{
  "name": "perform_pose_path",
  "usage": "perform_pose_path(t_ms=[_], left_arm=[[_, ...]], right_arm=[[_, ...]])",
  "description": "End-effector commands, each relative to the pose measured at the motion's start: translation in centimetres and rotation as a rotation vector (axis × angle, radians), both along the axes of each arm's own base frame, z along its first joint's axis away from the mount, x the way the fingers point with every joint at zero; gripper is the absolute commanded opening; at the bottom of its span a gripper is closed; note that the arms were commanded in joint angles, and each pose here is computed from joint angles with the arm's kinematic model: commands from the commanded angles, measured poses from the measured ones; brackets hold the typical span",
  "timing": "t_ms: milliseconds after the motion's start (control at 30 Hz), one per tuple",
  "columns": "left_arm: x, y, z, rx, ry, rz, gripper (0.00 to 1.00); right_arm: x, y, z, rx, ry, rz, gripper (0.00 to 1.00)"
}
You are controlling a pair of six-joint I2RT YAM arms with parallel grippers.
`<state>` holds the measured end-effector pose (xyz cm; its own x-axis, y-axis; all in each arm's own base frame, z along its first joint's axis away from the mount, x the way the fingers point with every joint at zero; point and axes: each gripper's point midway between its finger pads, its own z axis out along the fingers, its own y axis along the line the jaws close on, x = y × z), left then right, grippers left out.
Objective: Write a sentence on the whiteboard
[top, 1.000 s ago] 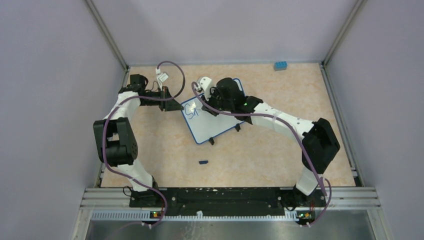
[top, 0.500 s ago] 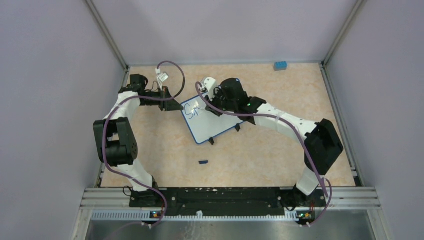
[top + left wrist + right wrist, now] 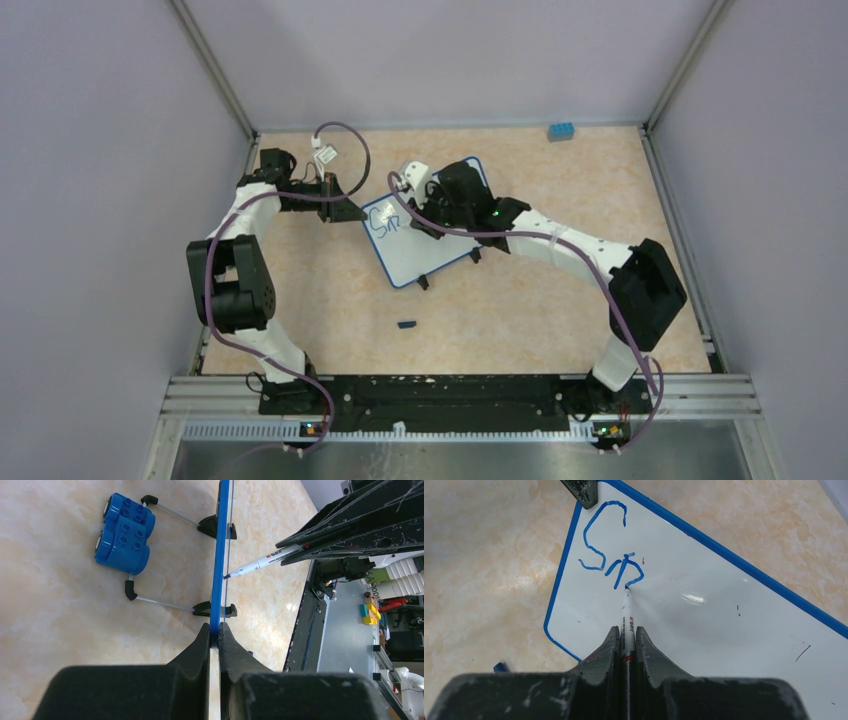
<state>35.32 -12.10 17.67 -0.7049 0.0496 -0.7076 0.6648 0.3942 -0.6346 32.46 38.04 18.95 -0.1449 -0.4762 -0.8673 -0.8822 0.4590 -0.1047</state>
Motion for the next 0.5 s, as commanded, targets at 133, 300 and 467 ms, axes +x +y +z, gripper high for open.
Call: perform_pose_path(t_ms=[133, 300, 467], left_arm=[[-0.2, -0.2, 1.7, -0.019, -0.05, -0.013, 0.0], [-0.1, -0.2, 1.8, -0.02, -0.05, -0.012, 0.0], [-0.2, -0.2, 1.7, -0.017, -0.047, -0.012, 0.0]], right_arm=[[0.1, -1.2, 5.3, 0.091, -0.06, -0.008, 0.0], [0.9, -1.5, 5.8, 0.098, -0.077, -0.028, 0.0], [1.2, -1.1, 5.2, 0.094, -0.065, -0.025, 0.0]])
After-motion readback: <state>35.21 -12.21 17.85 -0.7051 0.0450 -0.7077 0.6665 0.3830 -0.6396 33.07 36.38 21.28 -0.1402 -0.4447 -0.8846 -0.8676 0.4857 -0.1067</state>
